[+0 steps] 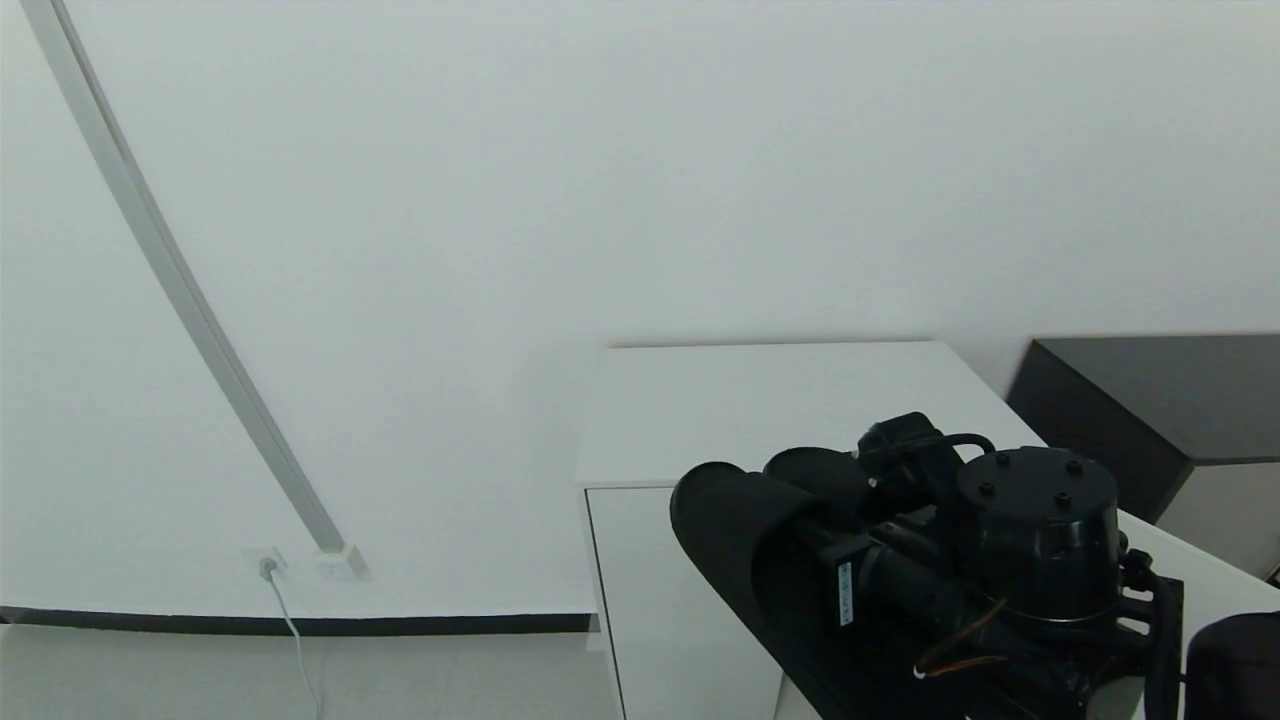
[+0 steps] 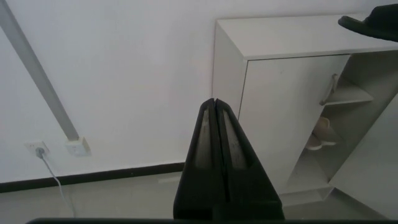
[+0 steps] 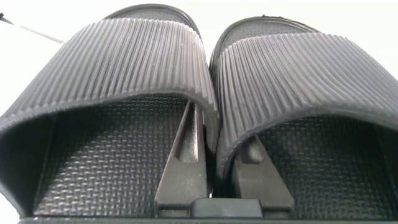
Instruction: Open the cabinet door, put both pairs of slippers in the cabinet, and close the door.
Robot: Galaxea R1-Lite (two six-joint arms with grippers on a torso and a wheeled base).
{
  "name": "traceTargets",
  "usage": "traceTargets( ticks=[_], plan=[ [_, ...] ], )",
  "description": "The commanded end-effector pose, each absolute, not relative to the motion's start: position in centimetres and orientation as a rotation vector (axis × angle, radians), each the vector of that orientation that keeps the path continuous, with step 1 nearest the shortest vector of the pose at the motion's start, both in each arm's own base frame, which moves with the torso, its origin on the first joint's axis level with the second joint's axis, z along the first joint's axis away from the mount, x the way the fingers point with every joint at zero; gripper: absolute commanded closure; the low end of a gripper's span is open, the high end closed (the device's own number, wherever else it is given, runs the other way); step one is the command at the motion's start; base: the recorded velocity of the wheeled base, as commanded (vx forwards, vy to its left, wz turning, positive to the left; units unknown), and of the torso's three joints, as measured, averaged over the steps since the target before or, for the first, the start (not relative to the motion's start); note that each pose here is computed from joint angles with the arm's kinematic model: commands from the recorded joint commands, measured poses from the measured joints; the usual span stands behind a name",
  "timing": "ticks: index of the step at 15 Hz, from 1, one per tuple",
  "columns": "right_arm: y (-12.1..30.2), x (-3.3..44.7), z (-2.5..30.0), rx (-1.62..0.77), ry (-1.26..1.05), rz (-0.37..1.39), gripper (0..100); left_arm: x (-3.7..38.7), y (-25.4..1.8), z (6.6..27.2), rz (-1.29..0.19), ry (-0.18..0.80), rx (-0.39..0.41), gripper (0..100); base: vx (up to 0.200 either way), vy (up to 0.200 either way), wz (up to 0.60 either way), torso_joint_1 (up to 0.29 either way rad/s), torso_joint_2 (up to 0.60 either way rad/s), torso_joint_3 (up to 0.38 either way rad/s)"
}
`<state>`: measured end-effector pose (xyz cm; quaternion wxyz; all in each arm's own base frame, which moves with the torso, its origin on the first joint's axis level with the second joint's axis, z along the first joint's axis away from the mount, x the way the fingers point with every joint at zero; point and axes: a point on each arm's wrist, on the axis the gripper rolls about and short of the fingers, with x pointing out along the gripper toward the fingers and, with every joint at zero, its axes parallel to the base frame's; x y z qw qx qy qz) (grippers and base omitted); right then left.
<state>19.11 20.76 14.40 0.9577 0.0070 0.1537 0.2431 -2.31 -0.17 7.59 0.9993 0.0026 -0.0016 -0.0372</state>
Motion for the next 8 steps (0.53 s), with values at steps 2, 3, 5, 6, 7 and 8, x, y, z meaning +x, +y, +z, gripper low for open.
traceTargets(
  ticks=[2,3,5,6,7,8],
  plan=[
    [20.77,19.10,14.30,0.012,0.315,0.494,100,-2.30,-0.17,7.59,-0.074,-0.002,0.005,100,0.000,0.000,0.00,0.000,0.00,0.000],
    [20.79,19.11,14.34,0.012,0.313,0.493,100,-2.30,-0.17,7.59,-0.074,-0.002,0.005,100,0.000,0.000,0.00,0.000,0.00,0.000],
    [20.79,19.11,14.34,0.012,0.313,0.493,100,-2.30,-0.17,7.59,-0.074,-0.002,0.005,100,0.000,0.000,0.00,0.000,0.00,0.000],
    [20.77,19.10,14.30,0.011,0.315,0.493,100,-2.30,-0.17,7.59,-0.074,-0.002,0.005,100,0.000,0.000,0.00,0.000,0.00,0.000],
    [20.77,19.10,14.30,0.011,0.315,0.493,100,-2.30,-0.17,7.59,-0.074,-0.002,0.005,100,0.000,0.000,0.00,0.000,0.00,0.000],
    [20.77,19.10,14.30,0.010,0.314,0.493,100,-2.30,-0.17,7.59,-0.074,-0.002,0.005,100,0.000,0.000,0.00,0.000,0.00,0.000]
  ],
)
